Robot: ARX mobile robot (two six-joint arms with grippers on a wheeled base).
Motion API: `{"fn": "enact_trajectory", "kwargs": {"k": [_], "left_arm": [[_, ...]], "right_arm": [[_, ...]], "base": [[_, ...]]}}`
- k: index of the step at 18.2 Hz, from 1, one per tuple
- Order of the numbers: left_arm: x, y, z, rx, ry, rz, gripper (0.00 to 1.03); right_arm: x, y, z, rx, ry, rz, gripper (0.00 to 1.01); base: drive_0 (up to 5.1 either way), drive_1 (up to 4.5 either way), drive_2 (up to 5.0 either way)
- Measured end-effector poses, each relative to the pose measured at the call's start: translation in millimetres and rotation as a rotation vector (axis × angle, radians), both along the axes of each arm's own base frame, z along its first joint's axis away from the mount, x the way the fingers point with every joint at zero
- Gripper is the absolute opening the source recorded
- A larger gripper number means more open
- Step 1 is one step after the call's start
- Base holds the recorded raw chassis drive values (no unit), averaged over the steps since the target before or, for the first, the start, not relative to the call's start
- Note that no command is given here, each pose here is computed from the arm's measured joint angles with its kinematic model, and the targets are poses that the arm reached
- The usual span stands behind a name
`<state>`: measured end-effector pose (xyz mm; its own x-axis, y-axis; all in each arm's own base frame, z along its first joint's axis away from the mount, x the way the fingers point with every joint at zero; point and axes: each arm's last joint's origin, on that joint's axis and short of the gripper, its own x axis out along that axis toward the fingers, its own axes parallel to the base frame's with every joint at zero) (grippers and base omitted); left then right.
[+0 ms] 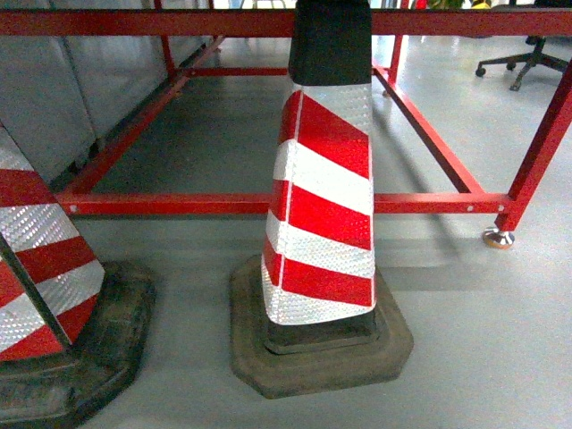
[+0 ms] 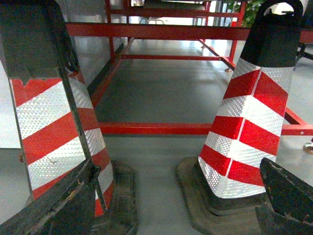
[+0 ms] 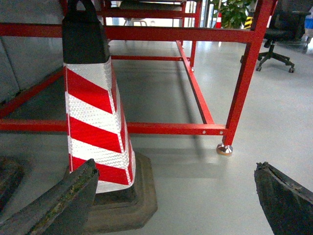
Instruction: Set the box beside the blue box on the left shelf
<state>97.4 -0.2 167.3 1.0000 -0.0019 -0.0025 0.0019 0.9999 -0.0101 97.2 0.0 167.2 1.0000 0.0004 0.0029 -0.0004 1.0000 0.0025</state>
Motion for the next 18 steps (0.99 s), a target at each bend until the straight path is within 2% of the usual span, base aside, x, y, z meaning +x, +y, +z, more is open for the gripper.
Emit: {"fn": "enact_trajectory", "kwargs": {"k": [18], "left_arm": [[0.0, 0.0, 0.1, 0.01, -0.001, 0.0, 0.98]], "right_arm": [[0.0, 0.0, 0.0, 0.0, 0.0, -0.001, 0.98]], "base": [[0.0, 0.0, 0.0]]}}
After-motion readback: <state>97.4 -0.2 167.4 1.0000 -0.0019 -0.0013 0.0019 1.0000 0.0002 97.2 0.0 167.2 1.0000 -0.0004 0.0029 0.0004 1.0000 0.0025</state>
